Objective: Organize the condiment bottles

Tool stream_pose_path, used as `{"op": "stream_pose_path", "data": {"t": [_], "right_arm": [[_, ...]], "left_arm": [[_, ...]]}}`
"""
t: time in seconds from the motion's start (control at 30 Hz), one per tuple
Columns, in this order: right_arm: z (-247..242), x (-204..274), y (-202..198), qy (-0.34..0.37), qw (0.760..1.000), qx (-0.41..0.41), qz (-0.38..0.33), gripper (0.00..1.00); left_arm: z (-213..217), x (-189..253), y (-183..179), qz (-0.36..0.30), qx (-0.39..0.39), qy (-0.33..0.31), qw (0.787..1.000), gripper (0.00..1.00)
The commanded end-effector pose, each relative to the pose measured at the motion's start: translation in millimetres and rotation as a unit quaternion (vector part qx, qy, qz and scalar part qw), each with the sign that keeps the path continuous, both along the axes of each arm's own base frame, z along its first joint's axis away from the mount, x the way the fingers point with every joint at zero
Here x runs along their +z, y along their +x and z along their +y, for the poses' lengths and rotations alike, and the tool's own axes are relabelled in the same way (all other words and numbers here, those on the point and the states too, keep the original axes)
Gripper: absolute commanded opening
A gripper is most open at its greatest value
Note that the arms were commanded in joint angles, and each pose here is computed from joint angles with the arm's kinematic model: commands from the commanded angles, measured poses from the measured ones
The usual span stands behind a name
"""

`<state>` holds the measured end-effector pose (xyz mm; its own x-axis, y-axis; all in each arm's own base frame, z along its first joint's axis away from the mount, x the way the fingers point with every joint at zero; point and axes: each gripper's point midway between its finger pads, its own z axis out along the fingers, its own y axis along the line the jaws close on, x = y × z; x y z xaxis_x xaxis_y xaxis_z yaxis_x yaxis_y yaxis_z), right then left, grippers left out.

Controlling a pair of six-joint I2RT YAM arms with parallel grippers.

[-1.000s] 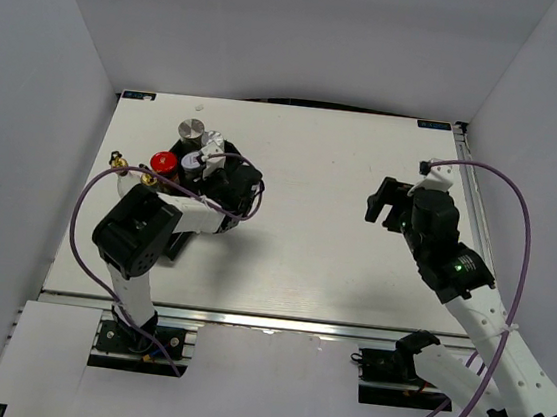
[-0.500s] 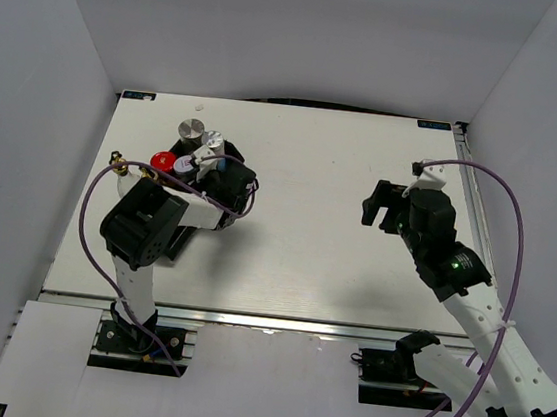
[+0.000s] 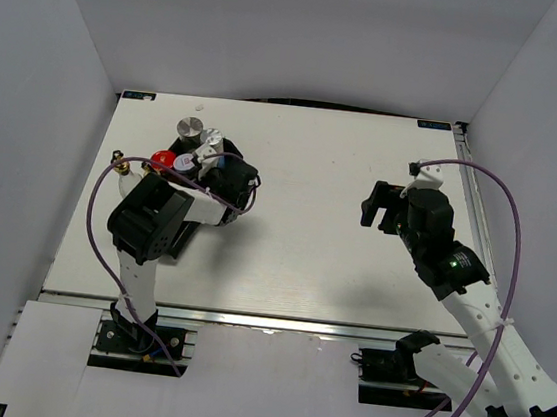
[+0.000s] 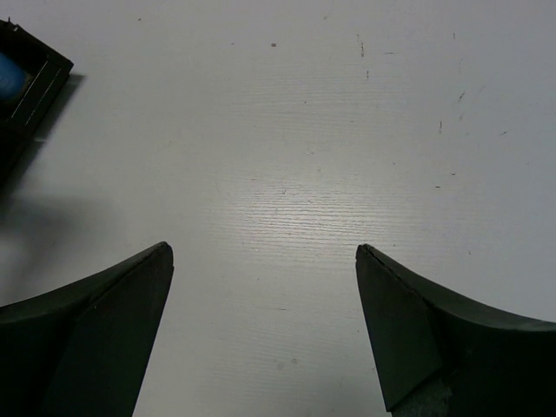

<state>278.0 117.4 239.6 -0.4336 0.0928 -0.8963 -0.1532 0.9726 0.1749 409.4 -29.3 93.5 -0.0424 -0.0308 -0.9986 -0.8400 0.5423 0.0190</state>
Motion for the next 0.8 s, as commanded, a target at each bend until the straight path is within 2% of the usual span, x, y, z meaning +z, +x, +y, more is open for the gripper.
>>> {"op": "stream_pose_path", "data": {"t": [0.0,0.13,0.5,0.6,0.63,0.67,0.77], "right_arm": [[0.0,9.3,3.1,0.001,1.0,0.004,-0.021,0.89],[-0.7,6.1,4.3,-0.005,1.0,0.002,-0.016,0.89],[-1.3,5.8,3.9,-0.007,1.0,0.003,-0.015,0.89],[-2.4,6.9,4.2,-0.009,1.0,0.0,-0.017,0.89],[-3.2,7.7,4.3,-0.01,1.0,-0.001,-0.017,0.9],[-3.2,7.1,3.8,-0.01,1.0,0.0,-0.016,0.89],[-3.0,7.3,3.0,-0.008,1.0,0.0,-0.017,0.89]], "left_arm": [[2.2,22.4,5.1,-0.064,0.03,-0.016,0.997,0.58],[4.4,23.4,2.9,-0.068,0.035,-0.015,0.997,0.69],[4.1,22.1,3.8,-0.068,0.038,-0.013,0.997,0.82],[3.9,23.6,4.7,-0.067,0.041,-0.009,0.997,0.83],[4.5,24.2,5.0,-0.069,0.042,-0.009,0.997,0.76],[4.7,24.5,4.6,-0.07,0.043,-0.01,0.997,0.74],[5.4,25.7,3.3,-0.071,0.043,-0.01,0.997,0.74]]}}
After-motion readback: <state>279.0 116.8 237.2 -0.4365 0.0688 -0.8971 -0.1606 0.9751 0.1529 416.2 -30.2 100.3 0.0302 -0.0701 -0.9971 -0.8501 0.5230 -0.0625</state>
